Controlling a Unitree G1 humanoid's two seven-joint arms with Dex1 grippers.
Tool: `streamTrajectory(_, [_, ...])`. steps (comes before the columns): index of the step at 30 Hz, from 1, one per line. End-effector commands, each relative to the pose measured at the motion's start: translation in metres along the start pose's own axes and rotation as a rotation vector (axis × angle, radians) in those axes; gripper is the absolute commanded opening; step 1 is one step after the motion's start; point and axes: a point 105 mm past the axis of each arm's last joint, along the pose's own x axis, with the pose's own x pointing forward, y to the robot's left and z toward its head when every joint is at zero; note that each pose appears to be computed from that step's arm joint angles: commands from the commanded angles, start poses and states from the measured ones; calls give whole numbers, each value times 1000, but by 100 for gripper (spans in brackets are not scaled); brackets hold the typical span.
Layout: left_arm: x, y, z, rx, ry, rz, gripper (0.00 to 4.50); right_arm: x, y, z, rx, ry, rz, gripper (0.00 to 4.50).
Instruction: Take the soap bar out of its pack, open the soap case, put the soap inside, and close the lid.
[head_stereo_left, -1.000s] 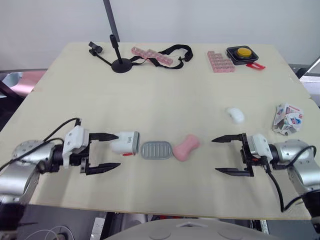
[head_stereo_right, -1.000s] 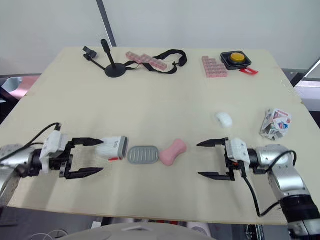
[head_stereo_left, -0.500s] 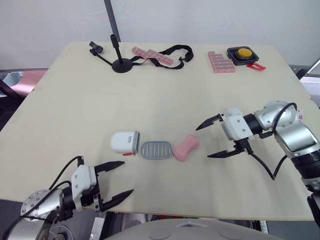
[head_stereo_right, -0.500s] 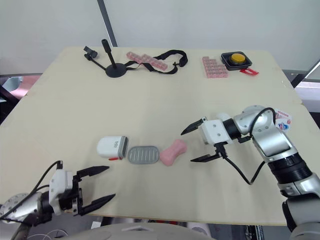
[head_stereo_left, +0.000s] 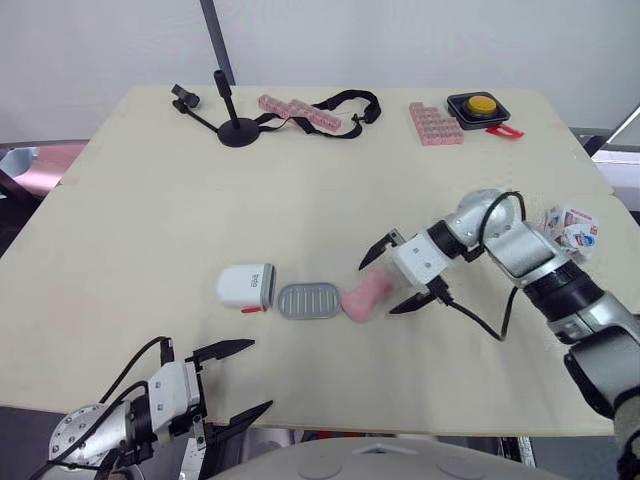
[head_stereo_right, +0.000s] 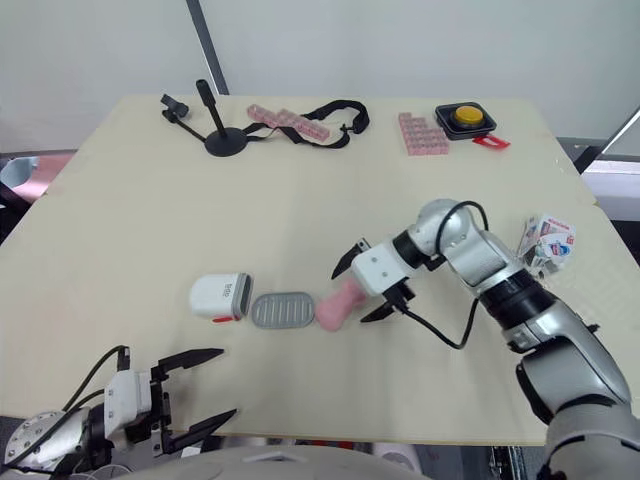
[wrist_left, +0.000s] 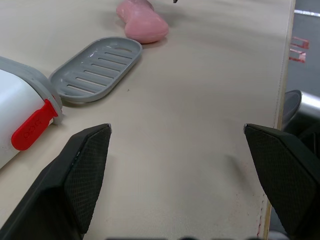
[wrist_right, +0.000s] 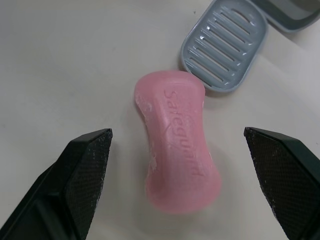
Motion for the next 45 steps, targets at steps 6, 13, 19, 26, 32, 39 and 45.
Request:
streamTrajectory(6, [0,-2,6,26,-44,3,450,10,-11,3,-41,20,110,450])
streamTrajectory(13, [1,-5,8,-2,-66,-4,450,20,-13,4,-33,28,166,450])
streamTrajectory(19, [9,-11,8,-9,-67,-13,450,20,-11,-7,-6,59,187,450])
streamTrajectory(26, [25,-15,13,-19,-83,-16,450,22,-9,-12,7,62,201,264])
streamTrajectory(32, [34,-22,21,-21,-83,-15,450,20,-8,-7,14,49,202,168])
streamTrajectory(39, [20,-2,25,-21,-68,56,450,4,-15,12,119,-51,72,168])
streamTrajectory(45, [13,13,24,-24,-65,75,450,-5,-25,39,312,-120,-82,168])
